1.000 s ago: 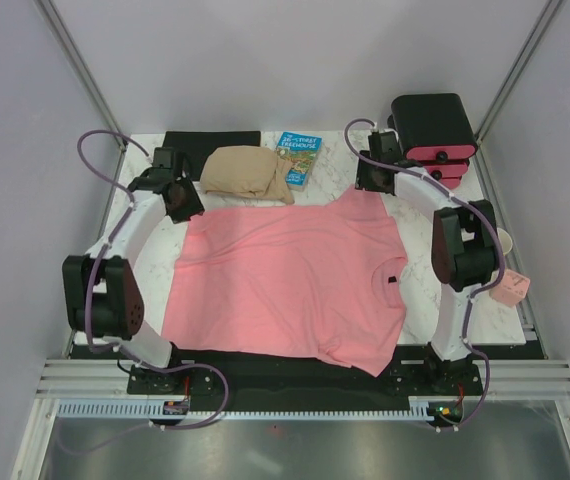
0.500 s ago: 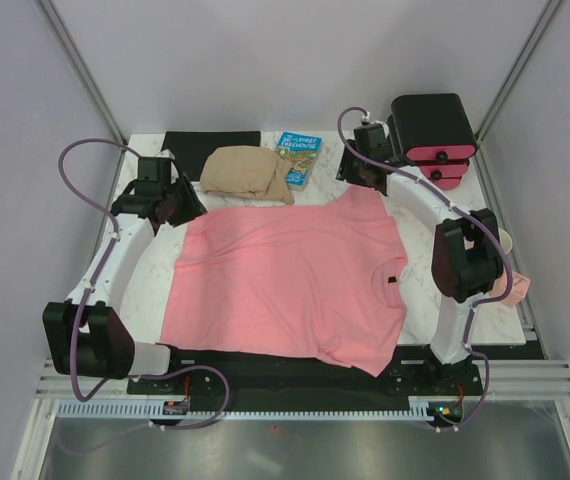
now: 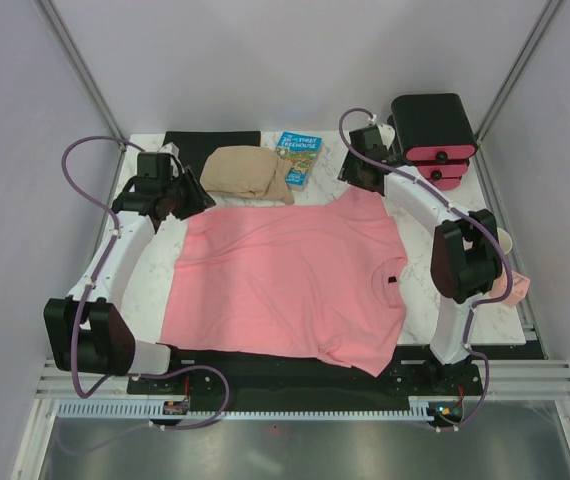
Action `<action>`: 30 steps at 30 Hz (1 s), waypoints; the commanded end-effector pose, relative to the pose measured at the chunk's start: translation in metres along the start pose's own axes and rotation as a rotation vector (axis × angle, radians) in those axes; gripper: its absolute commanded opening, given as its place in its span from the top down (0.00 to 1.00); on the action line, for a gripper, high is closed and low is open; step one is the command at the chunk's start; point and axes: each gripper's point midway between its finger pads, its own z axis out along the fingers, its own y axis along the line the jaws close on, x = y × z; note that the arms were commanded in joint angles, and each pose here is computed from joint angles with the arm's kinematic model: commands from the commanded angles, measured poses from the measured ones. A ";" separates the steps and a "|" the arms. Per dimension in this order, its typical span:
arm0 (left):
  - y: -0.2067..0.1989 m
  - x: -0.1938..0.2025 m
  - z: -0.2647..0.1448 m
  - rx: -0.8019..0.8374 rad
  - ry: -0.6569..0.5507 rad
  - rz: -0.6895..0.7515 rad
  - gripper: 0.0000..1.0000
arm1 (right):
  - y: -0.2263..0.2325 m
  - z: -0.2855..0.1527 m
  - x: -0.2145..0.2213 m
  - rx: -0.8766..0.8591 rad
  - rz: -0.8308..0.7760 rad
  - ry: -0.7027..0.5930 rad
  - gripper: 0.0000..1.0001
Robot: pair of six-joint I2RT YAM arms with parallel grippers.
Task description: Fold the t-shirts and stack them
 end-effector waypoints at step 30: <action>-0.016 -0.004 -0.017 0.074 -0.085 -0.079 0.55 | -0.052 -0.065 -0.048 0.178 0.042 -0.126 0.37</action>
